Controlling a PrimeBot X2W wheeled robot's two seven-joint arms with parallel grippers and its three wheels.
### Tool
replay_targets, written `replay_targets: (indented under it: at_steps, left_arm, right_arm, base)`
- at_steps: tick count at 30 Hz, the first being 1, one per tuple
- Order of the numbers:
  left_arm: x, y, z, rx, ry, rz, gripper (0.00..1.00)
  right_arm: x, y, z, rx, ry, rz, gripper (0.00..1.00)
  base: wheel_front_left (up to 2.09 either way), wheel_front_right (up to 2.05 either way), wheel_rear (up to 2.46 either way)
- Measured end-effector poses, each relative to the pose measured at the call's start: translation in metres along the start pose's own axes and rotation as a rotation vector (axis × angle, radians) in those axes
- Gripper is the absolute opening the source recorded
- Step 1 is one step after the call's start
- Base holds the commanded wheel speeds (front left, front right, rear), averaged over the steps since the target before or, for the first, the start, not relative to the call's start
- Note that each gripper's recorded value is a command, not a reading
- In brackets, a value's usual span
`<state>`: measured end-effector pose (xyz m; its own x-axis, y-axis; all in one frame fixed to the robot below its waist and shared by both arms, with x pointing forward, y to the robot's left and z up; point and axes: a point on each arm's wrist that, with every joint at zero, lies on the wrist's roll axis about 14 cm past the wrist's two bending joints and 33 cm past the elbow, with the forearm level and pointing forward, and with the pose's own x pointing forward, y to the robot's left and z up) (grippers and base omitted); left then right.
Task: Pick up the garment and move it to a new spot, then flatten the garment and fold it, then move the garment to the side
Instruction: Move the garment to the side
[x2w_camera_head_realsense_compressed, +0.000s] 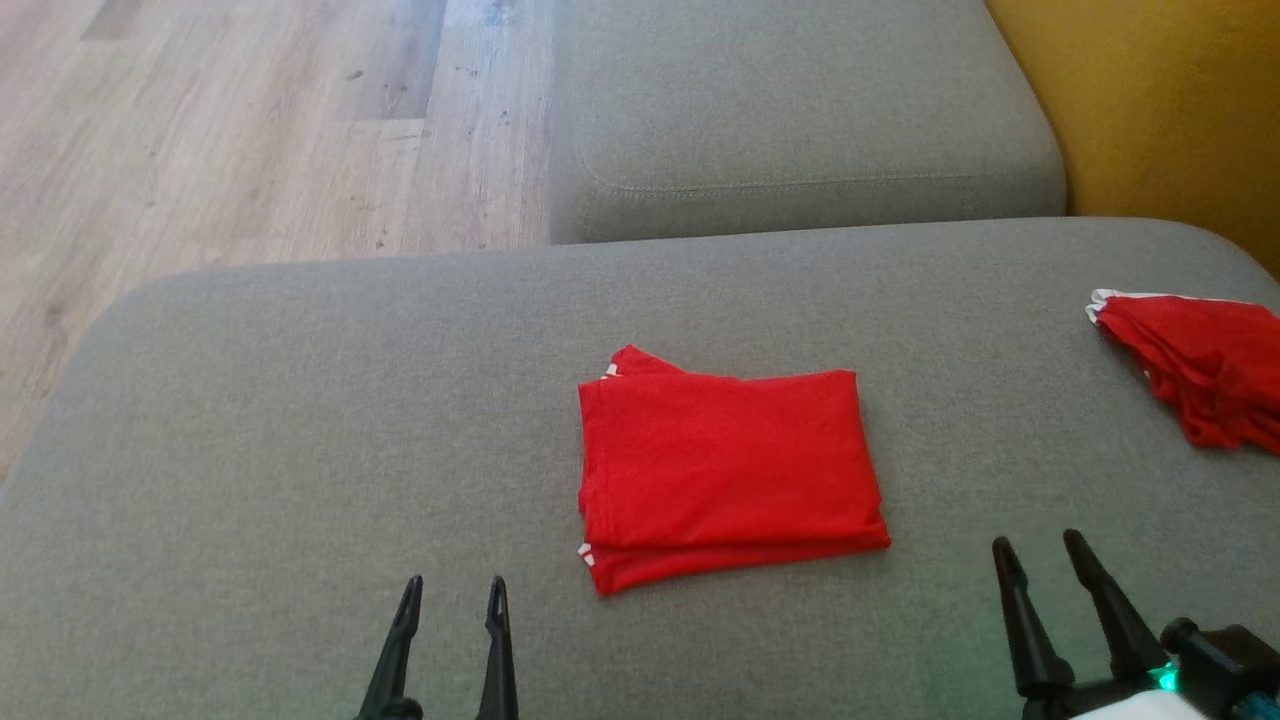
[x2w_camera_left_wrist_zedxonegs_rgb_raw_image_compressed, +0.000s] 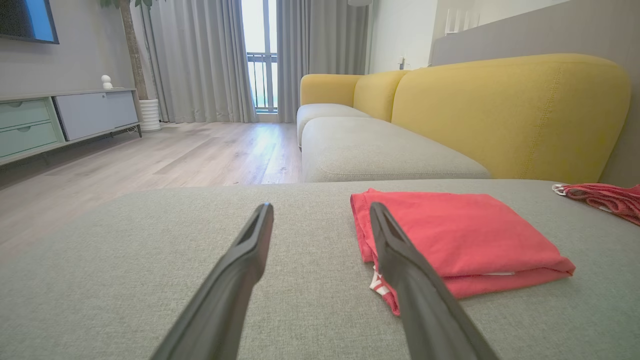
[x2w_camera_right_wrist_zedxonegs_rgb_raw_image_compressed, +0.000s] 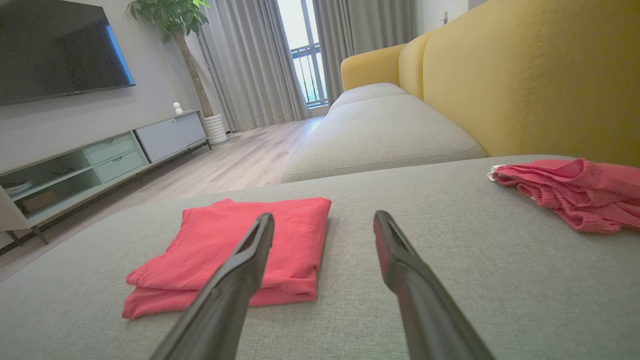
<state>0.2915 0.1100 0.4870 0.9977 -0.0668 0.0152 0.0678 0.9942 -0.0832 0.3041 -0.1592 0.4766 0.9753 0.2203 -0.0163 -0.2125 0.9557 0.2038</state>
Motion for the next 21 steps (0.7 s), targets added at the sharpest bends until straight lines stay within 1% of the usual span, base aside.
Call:
replay_targets:
  at_steps: [13,15,17,19,21]
  left_arm:
    - [0.002,0.003,-0.007,0.006,0.028,0.01,1.0]
    - [0.003,0.005,-0.012,0.006,0.046,0.018,1.0]
    - [0.004,0.005,-0.016,0.005,0.061,0.022,1.0]
    - [0.005,0.005,-0.019,0.004,0.075,0.024,1.0]
    - [0.006,0.005,-0.023,0.003,0.089,0.024,1.0]
  right_arm:
    - [0.003,0.006,-0.013,0.009,0.055,0.035,1.0]
    - [0.004,0.006,-0.025,0.044,0.098,0.038,1.0]
    - [0.004,0.009,-0.04,0.054,0.156,0.061,1.0]
    - [0.011,0.01,-0.045,0.081,0.194,0.076,1.0]
    - [0.024,0.01,-0.042,0.094,0.21,0.096,1.0]
  base:
    - [0.0,0.0,0.0]
    - [0.0,0.0,0.0]
    - [0.0,0.0,0.0]
    - [0.0,0.0,0.0]
    - [0.0,0.0,0.0]
